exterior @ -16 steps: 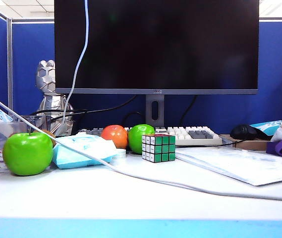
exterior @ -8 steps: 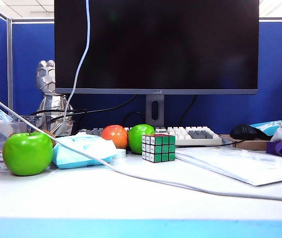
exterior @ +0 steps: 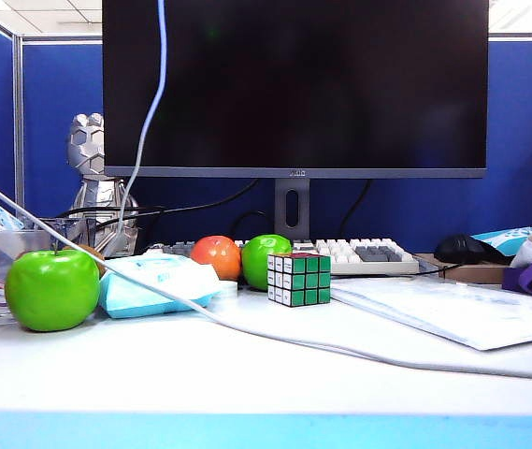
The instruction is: Pick up the Type-C charging cable and the charging base, insert one end of the Type-C charger into the corresponding slot on the base, and finally place the plugged-in charger back on the table.
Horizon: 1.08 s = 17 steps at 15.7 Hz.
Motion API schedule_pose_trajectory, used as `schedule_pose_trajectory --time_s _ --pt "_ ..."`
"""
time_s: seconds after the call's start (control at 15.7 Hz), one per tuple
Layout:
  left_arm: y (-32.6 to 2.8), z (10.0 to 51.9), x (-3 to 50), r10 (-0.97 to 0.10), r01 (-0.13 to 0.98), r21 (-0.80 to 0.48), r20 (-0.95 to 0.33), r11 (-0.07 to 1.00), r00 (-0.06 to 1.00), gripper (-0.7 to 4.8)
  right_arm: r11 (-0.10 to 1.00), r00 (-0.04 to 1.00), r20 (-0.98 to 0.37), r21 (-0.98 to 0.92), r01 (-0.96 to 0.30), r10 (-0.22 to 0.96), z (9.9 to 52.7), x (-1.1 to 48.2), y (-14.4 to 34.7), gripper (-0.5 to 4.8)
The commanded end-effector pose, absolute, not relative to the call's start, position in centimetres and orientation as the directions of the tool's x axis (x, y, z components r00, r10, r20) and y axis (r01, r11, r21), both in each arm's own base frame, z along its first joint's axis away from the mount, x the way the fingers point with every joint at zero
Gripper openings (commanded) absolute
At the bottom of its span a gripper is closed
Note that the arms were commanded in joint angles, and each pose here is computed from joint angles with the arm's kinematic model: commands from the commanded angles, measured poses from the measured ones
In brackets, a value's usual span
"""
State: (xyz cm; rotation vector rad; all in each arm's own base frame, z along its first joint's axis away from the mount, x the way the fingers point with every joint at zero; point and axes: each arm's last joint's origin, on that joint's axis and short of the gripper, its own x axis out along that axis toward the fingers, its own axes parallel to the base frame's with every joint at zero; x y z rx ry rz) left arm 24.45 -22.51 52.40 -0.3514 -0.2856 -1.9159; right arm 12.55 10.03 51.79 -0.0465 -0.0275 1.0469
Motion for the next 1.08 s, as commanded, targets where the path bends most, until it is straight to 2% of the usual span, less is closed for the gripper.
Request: schedule_pose_trajectory --time_s 0.06,0.38,0.51,0.76,1.08 --pt "-22.49 52.45 24.39 -0.863 0.931 0.026 0.367 -0.364 -0.348 -0.05 0.482 0.477 0.076 -0.087 -0.872 0.876 52.72 12.27 9.93 -0.05" --pt "-22.50 52.40 24.36 -0.864 0.926 0.028 0.352 -0.376 -0.361 -0.05 0.481 0.476 0.076 -0.087 -0.872 0.876 52.70 12.47 10.08 -0.05" --pt "-22.78 51.97 24.68 -0.879 0.921 -0.030 0.312 -0.389 -0.361 -0.05 0.480 0.472 0.099 -0.095 -0.872 0.876 52.95 12.39 10.04 -0.05" --pt "-22.77 51.84 24.55 -0.874 0.908 0.005 0.267 -0.420 -0.406 -0.05 0.480 0.471 0.104 -0.080 -0.874 0.876 53.03 12.15 9.87 -0.05" --pt "-22.40 51.83 24.88 -0.880 0.913 0.008 0.263 -0.408 -0.396 -0.06 0.488 0.477 0.124 -0.089 -0.868 0.870 53.31 11.54 9.42 -0.05"
